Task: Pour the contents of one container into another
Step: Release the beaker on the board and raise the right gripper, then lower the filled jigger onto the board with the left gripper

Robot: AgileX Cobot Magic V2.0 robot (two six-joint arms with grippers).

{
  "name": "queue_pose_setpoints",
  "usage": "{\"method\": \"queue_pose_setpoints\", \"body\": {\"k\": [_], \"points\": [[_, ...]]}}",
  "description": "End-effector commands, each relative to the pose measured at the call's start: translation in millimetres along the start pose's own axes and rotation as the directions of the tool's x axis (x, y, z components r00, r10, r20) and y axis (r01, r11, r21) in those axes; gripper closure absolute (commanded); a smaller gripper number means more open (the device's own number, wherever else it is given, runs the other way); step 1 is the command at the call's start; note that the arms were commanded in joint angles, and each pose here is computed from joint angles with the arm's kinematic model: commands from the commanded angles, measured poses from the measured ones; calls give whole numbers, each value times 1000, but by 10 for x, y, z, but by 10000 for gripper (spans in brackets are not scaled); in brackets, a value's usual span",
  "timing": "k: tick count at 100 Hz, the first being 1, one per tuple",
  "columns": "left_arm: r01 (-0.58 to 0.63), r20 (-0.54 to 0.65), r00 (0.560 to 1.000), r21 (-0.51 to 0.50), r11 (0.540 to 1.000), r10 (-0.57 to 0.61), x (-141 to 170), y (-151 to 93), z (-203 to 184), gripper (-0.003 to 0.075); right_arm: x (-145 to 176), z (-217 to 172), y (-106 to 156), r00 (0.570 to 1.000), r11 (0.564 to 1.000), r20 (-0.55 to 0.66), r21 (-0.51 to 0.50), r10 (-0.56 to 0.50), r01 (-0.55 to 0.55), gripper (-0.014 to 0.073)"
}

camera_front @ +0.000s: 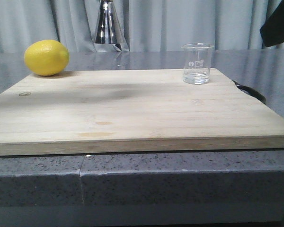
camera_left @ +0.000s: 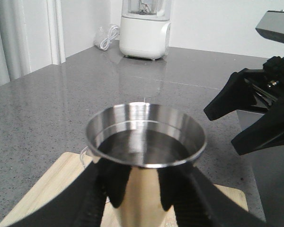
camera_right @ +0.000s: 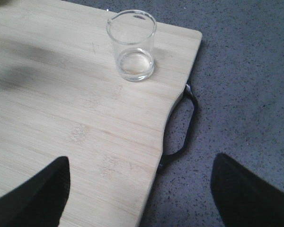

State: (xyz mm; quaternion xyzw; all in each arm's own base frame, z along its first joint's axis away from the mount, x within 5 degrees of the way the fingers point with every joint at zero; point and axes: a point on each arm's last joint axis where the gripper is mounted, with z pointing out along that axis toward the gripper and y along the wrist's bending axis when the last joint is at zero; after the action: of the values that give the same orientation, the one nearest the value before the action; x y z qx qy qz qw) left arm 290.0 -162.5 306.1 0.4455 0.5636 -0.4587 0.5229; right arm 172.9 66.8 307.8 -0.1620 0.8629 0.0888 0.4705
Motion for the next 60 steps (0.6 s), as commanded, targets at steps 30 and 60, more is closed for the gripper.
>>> {"method": "queue_pose_setpoints", "body": {"k": [30,60], "points": [[-118,150,982,35,992,111,-214,-54,35,472,-142,-72,-17,995,1000,95,13,-15,14,43],[-79,115,991,34,996,74,64,136,124,472,-142,-72,-17,995,1000,95,13,-15,14,43]]}}
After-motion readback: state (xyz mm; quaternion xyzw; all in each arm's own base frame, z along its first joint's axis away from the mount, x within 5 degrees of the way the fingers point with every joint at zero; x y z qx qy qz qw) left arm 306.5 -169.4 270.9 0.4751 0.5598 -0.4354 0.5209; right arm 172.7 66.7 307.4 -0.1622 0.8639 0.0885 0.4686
